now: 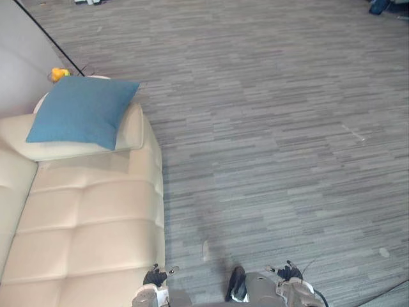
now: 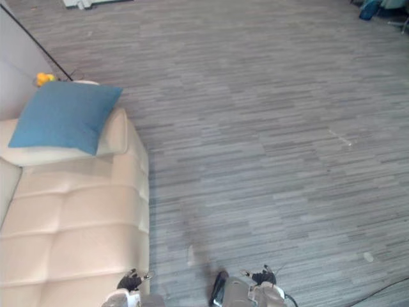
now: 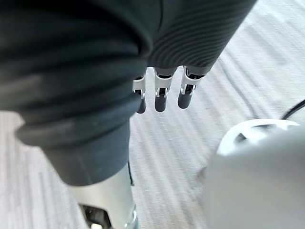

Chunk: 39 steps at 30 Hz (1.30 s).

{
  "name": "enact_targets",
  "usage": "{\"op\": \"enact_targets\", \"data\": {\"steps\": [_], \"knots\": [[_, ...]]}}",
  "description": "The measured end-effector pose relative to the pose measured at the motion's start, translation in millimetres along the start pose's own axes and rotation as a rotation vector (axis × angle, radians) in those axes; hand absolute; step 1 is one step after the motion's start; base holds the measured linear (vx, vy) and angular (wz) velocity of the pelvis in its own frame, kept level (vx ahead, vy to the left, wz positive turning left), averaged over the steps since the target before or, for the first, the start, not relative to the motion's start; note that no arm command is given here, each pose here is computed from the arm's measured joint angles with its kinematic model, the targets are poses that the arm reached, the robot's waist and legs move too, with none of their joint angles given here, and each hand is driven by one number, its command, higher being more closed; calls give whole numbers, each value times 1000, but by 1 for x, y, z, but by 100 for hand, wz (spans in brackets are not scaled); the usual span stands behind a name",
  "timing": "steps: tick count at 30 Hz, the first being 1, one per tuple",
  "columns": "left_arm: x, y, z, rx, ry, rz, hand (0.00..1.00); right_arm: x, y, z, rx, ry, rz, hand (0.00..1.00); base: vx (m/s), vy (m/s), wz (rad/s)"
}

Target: Pick up cushions and gather them together orderly.

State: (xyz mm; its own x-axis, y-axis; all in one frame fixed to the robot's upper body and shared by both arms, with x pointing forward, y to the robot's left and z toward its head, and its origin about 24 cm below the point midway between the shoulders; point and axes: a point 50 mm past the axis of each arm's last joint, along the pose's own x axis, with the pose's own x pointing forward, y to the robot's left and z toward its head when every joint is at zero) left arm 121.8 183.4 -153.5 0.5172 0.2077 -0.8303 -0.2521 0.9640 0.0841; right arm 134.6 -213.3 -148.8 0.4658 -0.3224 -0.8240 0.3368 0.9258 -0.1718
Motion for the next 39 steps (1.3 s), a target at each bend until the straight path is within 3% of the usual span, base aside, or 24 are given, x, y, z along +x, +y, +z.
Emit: {"op": "enact_targets", "data": {"steps": [8,13,17,26,31,39], "knots": [[-1,8,8,-70,-55,36,0,3,11,16,-14,-32,25,0,407,152,-56],[0,28,5,-79,-31,87,0,2,21,18,-40,-33,56,0,546,152,-2],[-1,32,-9,-30,36,82,0,2,22,16,-40,-34,70,0,456,85,19],[3,18,5,6,-6,38,0,1,10,12,-54,-35,52,0,310,-192,59],[-1,-4,-5,-52,21,-2,0,2,-10,4,-20,-13,-2,0,296,-313,72],[-1,0,6,-66,-34,11,0,1,-3,2,14,-7,5,0,278,-97,93]]}}
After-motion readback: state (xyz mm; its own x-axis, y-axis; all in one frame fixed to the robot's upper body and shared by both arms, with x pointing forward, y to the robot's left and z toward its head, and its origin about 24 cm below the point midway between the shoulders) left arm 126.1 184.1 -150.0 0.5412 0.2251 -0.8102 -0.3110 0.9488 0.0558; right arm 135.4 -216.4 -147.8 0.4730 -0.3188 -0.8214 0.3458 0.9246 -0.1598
